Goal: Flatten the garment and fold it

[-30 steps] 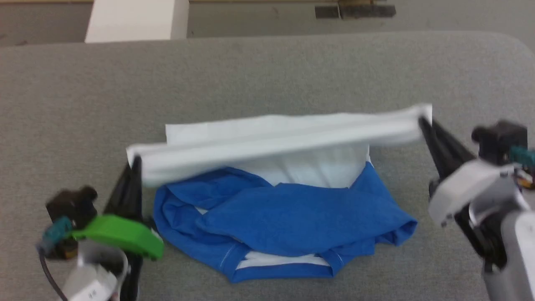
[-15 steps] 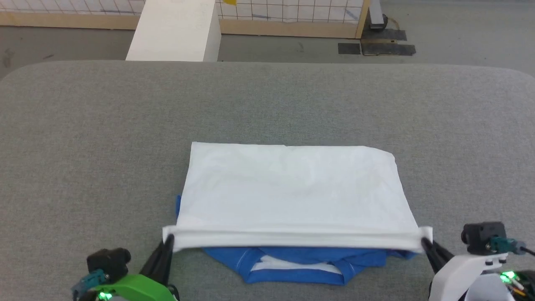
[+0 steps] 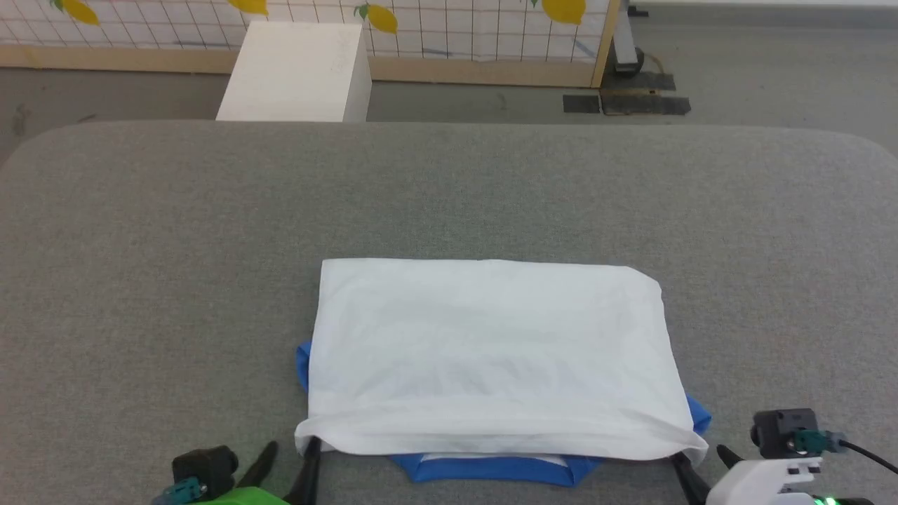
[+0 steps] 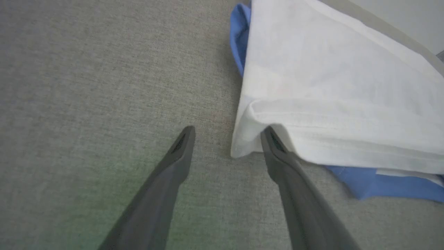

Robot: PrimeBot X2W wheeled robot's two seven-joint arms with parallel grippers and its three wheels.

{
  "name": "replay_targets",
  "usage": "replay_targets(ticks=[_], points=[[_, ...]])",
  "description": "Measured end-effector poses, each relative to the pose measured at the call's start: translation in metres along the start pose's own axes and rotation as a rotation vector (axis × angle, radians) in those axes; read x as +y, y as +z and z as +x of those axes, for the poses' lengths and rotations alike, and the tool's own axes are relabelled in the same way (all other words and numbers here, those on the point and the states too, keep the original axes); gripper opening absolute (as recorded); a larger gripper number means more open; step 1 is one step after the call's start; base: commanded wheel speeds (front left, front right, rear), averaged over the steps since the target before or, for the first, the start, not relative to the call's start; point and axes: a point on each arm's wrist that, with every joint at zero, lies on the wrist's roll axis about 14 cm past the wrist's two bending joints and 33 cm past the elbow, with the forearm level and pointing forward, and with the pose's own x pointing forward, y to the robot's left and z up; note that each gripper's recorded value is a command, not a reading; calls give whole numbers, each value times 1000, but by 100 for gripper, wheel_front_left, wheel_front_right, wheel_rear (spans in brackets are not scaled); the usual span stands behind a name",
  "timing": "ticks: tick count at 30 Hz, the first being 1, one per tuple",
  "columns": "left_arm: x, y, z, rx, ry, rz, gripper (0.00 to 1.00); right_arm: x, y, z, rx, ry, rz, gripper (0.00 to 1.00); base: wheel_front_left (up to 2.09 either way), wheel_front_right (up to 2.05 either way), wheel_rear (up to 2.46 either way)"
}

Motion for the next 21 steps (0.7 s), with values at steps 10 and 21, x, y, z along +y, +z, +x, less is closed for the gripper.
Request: replay_targets(ticks=[10,21], points=[[22,55,-17,-241,77,78,100,-24,37,-24,-197,-49,72,100,0,0,0],[5,122,-13,-483,63,177,100,-13,83,-11,-414,6,121,100,0,0,0]])
